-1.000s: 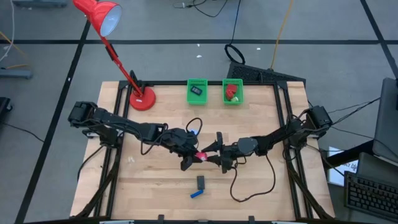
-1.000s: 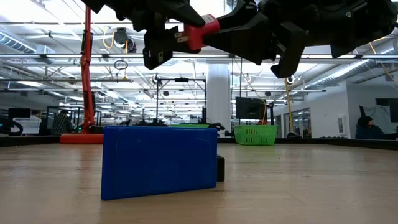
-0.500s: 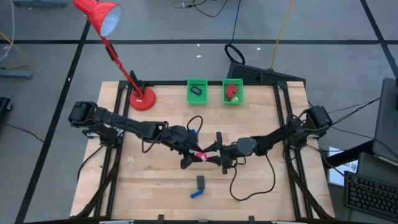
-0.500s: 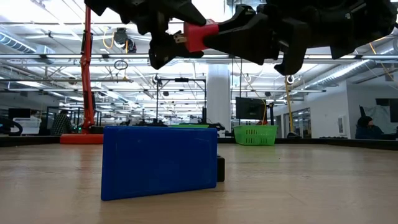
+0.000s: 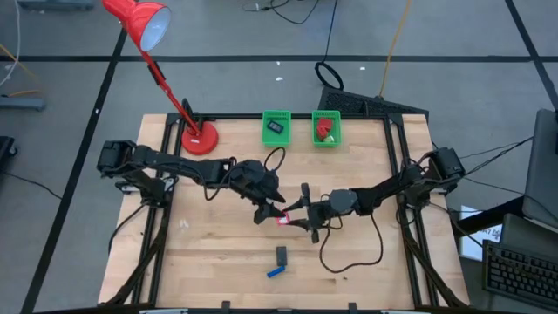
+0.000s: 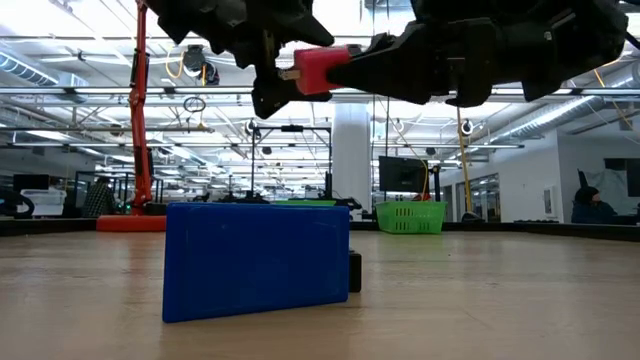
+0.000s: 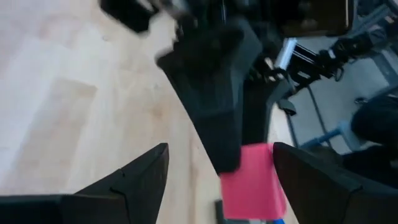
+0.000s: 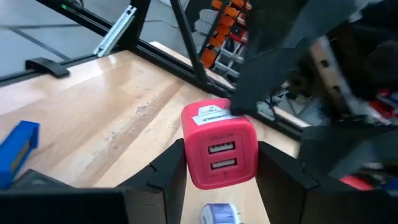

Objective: Pick & Place Office items
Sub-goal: Put the pink charger adapter into the right green basket

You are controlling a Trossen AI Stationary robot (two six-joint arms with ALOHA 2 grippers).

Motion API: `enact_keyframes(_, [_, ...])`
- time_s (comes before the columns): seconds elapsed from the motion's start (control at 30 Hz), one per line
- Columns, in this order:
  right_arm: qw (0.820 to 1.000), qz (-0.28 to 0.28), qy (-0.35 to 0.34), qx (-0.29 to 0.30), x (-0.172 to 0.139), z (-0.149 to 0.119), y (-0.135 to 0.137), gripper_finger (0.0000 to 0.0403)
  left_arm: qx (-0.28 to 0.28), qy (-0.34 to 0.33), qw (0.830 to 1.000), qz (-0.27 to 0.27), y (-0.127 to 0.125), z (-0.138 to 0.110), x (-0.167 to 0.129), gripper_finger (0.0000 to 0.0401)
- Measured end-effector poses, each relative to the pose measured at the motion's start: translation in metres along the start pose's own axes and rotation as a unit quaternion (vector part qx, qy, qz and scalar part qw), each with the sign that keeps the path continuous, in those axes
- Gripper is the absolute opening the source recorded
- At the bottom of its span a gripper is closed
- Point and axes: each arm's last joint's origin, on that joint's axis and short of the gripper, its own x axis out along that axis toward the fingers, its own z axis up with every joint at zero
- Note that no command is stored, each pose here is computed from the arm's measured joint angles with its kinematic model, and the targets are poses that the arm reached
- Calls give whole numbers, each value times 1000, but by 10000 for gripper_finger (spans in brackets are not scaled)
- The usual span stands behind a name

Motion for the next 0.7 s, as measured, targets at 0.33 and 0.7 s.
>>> enact_keyframes(0.33, [999,25,10,35,-1,-2,0,149,94,-129,979,126,-30,22,-57,277])
enact_keyframes(0.7, [986,73,34,144,-27,12,-33,149,156,-190,929,276,-60,-15,-67,289])
